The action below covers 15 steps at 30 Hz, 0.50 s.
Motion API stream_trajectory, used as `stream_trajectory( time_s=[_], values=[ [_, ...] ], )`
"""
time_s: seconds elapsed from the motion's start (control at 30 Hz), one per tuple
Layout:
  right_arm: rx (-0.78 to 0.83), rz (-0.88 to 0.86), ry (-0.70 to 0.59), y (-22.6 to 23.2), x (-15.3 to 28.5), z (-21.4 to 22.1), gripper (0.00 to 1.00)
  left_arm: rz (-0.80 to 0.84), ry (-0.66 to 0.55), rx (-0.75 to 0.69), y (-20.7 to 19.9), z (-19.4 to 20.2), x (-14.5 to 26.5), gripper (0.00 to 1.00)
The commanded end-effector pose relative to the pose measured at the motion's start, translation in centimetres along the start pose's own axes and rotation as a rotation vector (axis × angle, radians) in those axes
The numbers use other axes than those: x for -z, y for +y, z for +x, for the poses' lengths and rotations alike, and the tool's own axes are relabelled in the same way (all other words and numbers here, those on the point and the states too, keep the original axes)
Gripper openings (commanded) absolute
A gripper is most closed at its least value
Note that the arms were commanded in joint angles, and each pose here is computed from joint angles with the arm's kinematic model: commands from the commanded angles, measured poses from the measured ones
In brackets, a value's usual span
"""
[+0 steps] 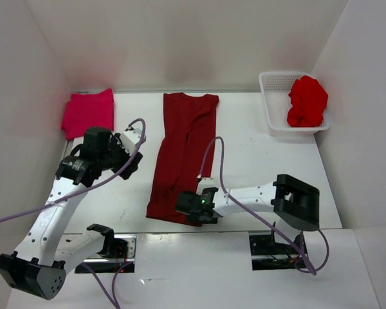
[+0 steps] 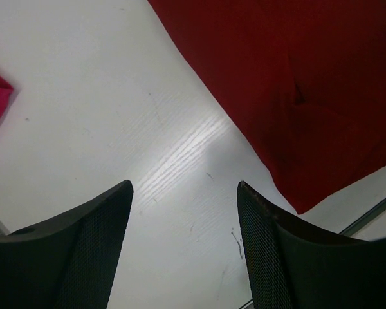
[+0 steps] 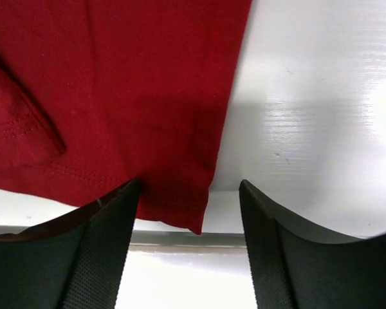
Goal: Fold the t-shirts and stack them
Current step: Rotate the tshirt 90 degrees
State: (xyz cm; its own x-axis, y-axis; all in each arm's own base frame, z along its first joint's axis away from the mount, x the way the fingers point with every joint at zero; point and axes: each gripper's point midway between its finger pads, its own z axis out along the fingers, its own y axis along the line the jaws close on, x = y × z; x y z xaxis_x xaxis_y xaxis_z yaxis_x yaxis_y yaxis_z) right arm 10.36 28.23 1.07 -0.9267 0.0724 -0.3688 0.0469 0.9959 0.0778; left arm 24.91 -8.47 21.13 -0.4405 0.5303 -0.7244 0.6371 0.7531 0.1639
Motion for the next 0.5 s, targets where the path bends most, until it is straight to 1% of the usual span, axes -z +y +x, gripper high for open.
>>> stream_trajectory(
  time_s=[0.0, 0.03, 0.1, 0.13, 0.2, 0.23, 0.27, 0.3, 0.37, 0.4, 0.43, 0.47],
  values=[
    [-0.043, -0.018, 0.056, -1.0, -0.9, 1.7, 0.68, 0.027, -0.055, 0.016, -0.6, -0.9, 0.0, 0.73],
    [-0.018, -0.019, 0.056, -1.2, -1.1, 1.8, 0.66, 0.024, -0.063, 0.013, -0.6, -1.1, 0.2, 0.73],
    [0.007, -0.045, 0.060, -0.3, -1.3, 1.8, 0.63, 0.024, -0.063, 0.013, -0.6, -1.1, 0.3, 0.75],
    [0.050, -0.053, 0.073, 0.0, -1.5, 2.1, 0.62, 0.027, -0.055, 0.016, -0.7, -0.7, 0.1, 0.75],
    [0.072, -0.031, 0.092, 0.0, -2.2, 2.6, 0.48, 0.027, -0.055, 0.016, -0.7, -0.7, 0.1, 0.75],
    [0.090, -0.014, 0.107, -0.4, -2.4, 2.9, 0.44, 0.027, -0.055, 0.016, -0.7, -0.7, 0.1, 0.75],
    [0.075, -0.013, 0.107, -0.3, -2.4, 2.9, 0.32, 0.027, -0.055, 0.016, -0.7, -0.7, 0.1, 0.75],
    [0.048, 0.019, 0.112, -1.3, -2.8, 2.5, 0.26, 0.027, -0.055, 0.016, -0.7, -0.7, 0.1, 0.75],
    [-0.001, -0.004, 0.117, -1.7, -2.3, 1.9, 0.12, 0.033, -0.067, -0.001, -0.9, -0.9, 0.3, 0.75],
    [-0.015, -0.009, 0.124, -2.5, -2.2, 2.0, 0.08, 0.044, -0.072, -0.001, -1.1, -1.0, 0.3, 0.75],
    [-0.061, -0.047, 0.108, -2.3, -1.2, 1.0, 0.02, 0.048, -0.064, 0.001, -1.2, -0.8, 0.3, 0.75],
    [-0.070, -0.037, 0.102, -3.0, -0.9, 0.9, 0.00, 0.055, -0.078, -0.014, -1.2, -1.2, 0.5, 0.75]
  ],
)
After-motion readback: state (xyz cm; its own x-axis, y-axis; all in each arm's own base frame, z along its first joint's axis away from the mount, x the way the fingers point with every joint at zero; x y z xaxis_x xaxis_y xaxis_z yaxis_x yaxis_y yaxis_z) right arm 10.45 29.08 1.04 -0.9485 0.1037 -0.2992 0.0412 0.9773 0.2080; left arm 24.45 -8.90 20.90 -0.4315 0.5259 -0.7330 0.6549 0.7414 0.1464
